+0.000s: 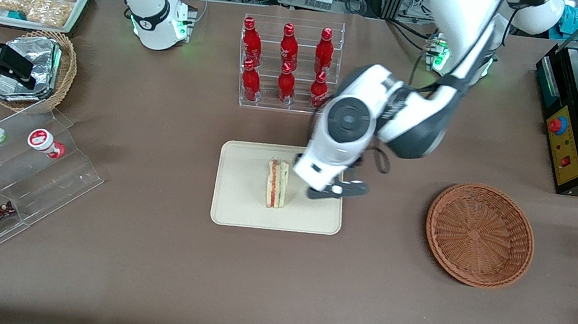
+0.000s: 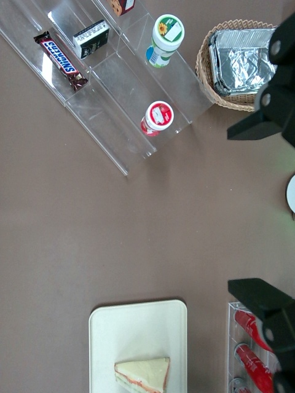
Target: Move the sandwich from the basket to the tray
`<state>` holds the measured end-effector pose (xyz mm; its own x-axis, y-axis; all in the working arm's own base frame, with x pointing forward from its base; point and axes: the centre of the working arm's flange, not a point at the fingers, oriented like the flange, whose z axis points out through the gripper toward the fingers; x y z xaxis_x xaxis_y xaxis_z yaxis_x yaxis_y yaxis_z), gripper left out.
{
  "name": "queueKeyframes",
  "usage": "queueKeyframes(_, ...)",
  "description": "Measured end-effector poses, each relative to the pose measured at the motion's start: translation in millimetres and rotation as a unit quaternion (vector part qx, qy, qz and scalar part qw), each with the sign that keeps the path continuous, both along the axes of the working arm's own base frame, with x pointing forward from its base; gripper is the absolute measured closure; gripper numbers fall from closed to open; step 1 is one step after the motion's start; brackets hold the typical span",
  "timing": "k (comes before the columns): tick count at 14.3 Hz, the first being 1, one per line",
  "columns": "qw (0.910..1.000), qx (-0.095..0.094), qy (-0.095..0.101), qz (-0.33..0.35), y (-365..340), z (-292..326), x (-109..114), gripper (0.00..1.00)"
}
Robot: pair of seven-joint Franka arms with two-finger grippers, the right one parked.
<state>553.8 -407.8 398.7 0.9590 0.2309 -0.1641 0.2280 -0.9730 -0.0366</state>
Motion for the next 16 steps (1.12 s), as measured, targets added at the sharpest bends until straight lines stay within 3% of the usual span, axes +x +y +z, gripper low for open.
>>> queueKeyframes(3,0.9995,0.009,0.011,-0.027,69,-3,14,0.00)
queueKeyframes(5,0.9992,0.006,0.013,-0.038,115,6,19,0.00)
queueKeyframes(7,0.9993,0.002,0.004,-0.036,150,26,21,0.00)
queueKeyframes(10,0.9990,0.021,-0.007,-0.039,192,72,16,0.00)
queueKeyframes(13,0.9969,0.010,-0.006,-0.078,247,122,6,0.00)
queueKeyframes(16,0.9943,0.030,-0.031,-0.097,271,162,-6,0.00)
